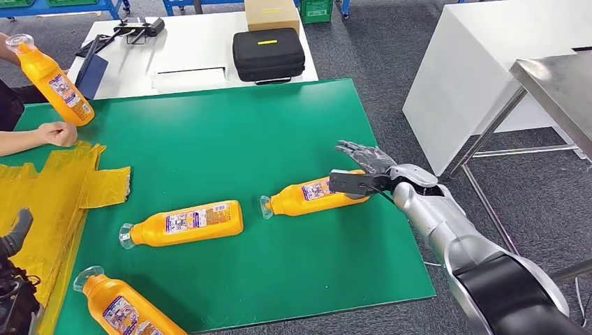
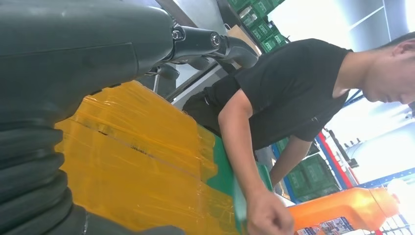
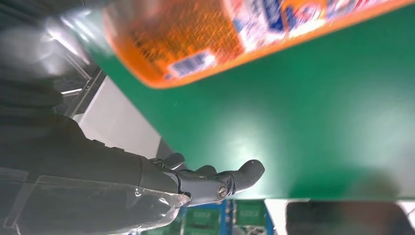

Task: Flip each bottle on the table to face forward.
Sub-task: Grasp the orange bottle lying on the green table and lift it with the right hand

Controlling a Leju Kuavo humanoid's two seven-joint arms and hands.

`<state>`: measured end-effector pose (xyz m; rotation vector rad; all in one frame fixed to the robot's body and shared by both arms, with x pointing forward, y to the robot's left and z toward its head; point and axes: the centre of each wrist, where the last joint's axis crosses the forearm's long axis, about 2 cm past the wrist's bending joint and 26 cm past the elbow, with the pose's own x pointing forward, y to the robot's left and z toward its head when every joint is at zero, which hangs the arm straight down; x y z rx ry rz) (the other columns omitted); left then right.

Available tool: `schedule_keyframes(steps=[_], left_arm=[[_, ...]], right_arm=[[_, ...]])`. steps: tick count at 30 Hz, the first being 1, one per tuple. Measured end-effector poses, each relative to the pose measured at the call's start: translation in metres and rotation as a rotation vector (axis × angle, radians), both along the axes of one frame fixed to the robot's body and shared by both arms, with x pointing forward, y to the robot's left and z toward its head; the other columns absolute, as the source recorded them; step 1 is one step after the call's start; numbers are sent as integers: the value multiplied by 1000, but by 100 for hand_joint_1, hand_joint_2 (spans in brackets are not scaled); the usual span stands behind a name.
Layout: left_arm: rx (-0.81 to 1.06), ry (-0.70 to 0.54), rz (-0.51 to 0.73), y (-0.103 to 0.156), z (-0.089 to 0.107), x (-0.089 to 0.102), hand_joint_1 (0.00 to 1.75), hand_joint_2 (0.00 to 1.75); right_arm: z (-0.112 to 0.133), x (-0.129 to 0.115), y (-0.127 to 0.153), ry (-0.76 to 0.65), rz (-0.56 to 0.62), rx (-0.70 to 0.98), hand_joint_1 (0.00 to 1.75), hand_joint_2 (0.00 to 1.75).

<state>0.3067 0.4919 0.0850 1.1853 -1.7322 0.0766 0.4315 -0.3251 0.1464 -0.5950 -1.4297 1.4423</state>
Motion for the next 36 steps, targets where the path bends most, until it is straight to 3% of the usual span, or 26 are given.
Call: schedule_keyframes(steps=[13, 21, 27, 29, 33, 34, 36], left_arm=[[-8, 6, 1, -2, -1, 2, 0, 175], [-3, 11, 13, -2, -2, 3, 0, 175], [-3, 17, 17, -2, -3, 3, 0, 175], [-3, 19, 18, -2, -4, 2, 0, 175], [1, 23, 19, -2, -4, 2, 0, 175], [3, 24, 20, -2, -4, 2, 0, 175], [5, 27, 22, -2, -5, 2, 0, 175]], right_arm=[[-8, -2, 12, 89, 90, -29, 0, 175], [-22, -7, 19, 252, 71, -211, 0, 175], [-22, -6, 20, 277, 70, -262, 0, 175], [-22, -6, 20, 281, 70, -268, 18, 175], [-22, -6, 20, 312, 67, -309, 164, 175], [-22, -6, 21, 322, 64, -324, 175, 175], [-23, -6, 22, 332, 56, -355, 175, 175]])
